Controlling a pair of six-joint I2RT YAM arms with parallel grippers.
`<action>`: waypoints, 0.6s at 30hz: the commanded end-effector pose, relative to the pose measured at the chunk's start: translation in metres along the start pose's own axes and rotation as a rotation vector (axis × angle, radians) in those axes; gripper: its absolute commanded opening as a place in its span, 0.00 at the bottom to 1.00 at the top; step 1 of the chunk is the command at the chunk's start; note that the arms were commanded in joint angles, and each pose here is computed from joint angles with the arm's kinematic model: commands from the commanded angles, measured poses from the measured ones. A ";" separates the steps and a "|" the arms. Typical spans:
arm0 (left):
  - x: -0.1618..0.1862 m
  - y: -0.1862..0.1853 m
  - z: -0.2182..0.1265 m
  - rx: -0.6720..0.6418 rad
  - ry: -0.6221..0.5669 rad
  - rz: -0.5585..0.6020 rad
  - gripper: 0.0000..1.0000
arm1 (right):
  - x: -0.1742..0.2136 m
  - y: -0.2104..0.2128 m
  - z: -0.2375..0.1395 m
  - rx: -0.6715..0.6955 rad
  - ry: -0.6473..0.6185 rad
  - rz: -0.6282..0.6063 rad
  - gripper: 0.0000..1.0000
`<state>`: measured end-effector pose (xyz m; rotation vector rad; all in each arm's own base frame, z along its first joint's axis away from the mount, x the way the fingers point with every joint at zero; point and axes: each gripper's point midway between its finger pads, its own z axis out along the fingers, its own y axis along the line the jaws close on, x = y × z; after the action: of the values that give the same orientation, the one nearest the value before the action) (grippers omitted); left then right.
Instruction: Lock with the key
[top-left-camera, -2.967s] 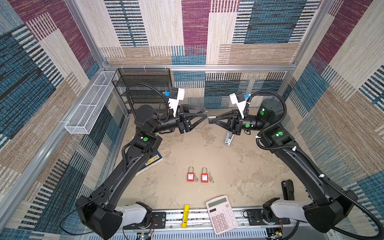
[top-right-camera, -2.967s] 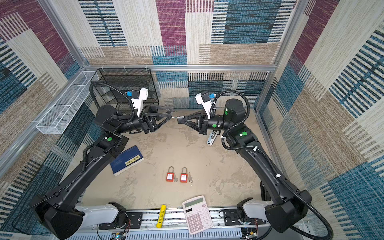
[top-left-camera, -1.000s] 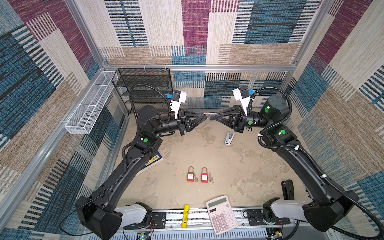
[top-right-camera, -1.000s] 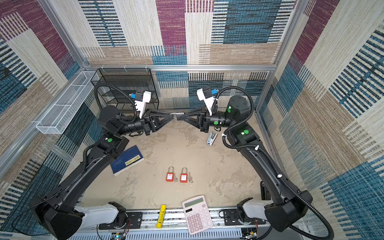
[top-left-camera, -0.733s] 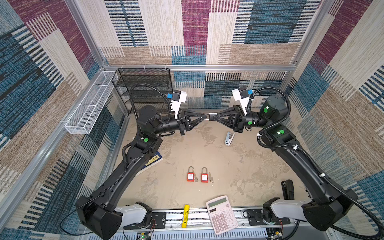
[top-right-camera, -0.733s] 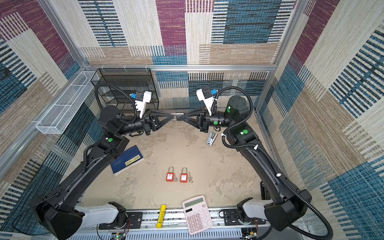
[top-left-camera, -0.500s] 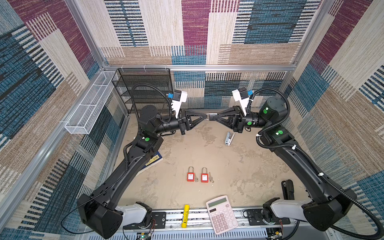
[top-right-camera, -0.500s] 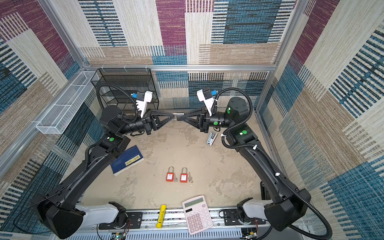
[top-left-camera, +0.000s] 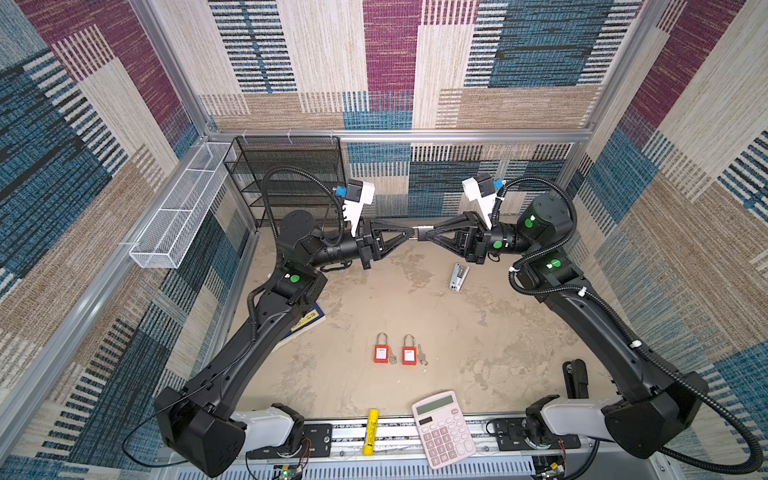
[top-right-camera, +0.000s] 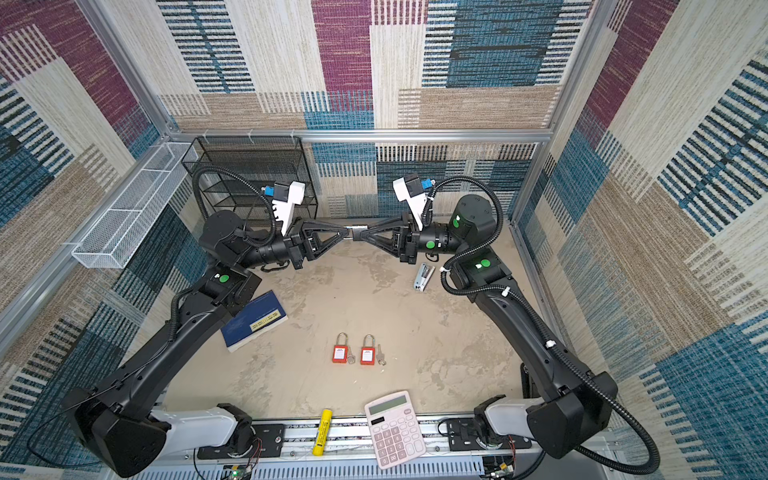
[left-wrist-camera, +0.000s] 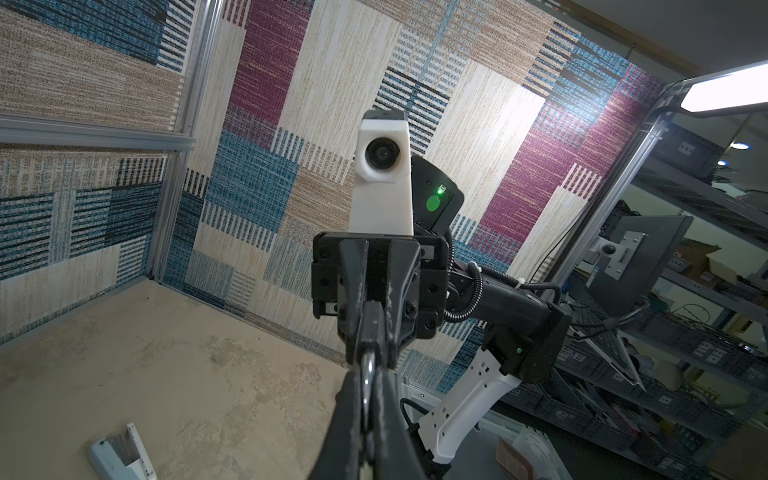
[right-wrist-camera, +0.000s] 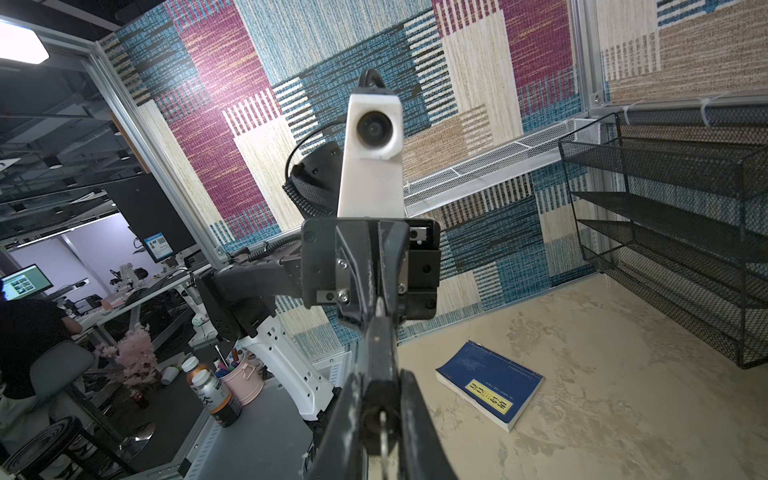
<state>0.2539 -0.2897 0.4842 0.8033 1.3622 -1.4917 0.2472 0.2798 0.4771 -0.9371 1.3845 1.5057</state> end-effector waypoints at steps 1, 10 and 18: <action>-0.008 -0.007 0.003 0.022 -0.017 0.038 0.00 | -0.001 0.003 0.001 -0.012 -0.008 -0.010 0.00; -0.006 -0.007 0.008 0.036 -0.013 0.024 0.00 | 0.001 0.001 0.001 -0.013 -0.015 -0.027 0.00; 0.003 -0.006 0.016 0.048 0.003 0.011 0.00 | 0.001 0.000 0.005 -0.028 -0.012 -0.017 0.00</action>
<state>0.2582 -0.2999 0.4845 0.7964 1.3562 -1.4978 0.2527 0.2808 0.4771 -0.9218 1.3566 1.4957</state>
